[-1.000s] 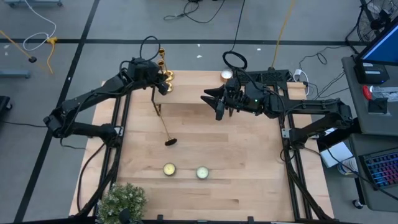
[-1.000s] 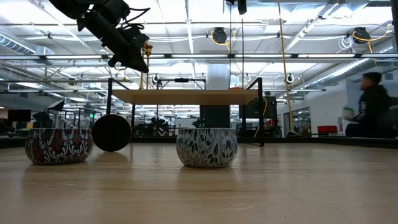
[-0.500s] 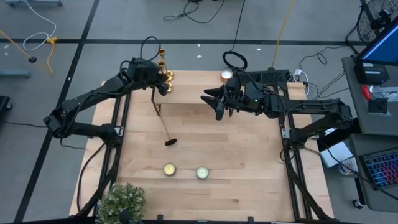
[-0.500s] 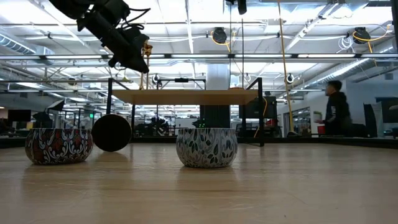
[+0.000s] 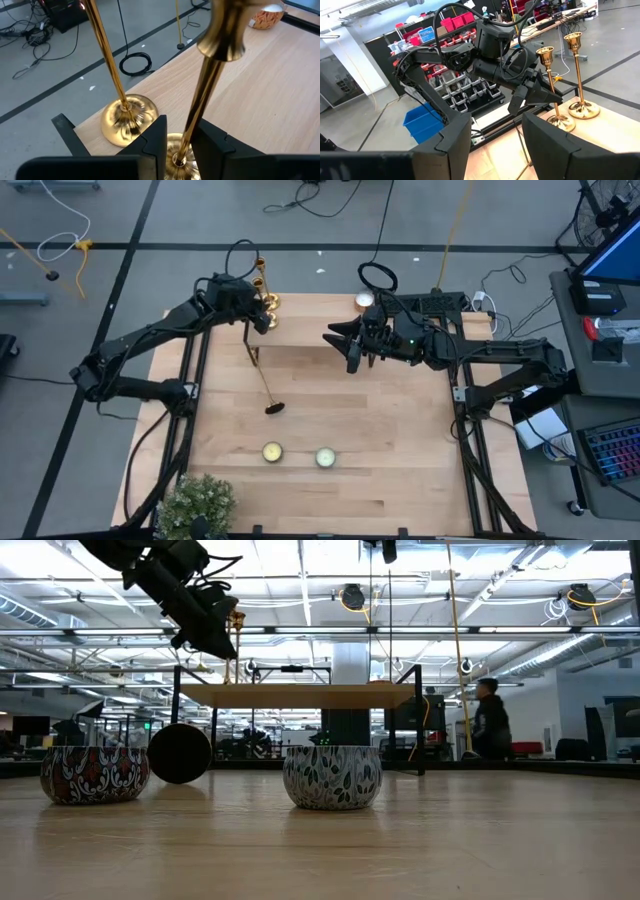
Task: Pick & Place candle stick holders
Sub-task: Put the right gold candle holder on the shelf aligned with the other gold candle holder
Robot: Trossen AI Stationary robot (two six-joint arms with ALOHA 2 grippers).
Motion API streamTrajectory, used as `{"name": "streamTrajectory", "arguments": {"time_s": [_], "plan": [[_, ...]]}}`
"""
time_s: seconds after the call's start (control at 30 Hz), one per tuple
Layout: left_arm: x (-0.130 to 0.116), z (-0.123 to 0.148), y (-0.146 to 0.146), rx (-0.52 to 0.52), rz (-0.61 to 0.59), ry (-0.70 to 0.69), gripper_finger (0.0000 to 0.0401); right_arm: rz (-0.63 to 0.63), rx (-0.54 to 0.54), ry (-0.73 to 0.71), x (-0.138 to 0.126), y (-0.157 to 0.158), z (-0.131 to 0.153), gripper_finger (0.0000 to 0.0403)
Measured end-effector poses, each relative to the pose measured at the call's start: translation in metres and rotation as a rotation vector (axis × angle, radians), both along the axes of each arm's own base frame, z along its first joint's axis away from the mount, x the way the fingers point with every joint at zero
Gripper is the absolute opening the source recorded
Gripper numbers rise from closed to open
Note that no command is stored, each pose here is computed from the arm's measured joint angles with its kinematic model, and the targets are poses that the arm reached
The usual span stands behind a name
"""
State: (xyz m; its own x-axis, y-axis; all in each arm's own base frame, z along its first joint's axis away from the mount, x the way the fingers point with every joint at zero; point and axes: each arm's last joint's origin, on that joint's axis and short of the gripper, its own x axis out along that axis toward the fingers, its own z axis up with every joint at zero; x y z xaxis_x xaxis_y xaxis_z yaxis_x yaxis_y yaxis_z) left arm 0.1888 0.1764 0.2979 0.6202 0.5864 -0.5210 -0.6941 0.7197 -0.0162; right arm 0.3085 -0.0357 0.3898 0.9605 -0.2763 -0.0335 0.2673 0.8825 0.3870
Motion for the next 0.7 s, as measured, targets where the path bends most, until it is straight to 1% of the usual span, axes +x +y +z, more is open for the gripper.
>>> {"name": "streamTrajectory", "arguments": {"time_s": [0.27,0.5,0.7], "plan": [[0.002,0.0001,-0.002,0.001,-0.009,-0.002,0.0088,-0.001,0.0,0.0,0.0,-0.0001,0.0,0.0171],[0.0037,0.0002,-0.0042,0.022,-0.007,0.02,0.0088,-0.001,0.0,0.0,-0.0001,-0.0001,0.0001,0.0171],[-0.0022,0.0067,-0.009,0.044,0.005,0.017,0.0088,-0.003,0.0,0.002,-0.0001,-0.0002,-0.0008,0.0171]]}}
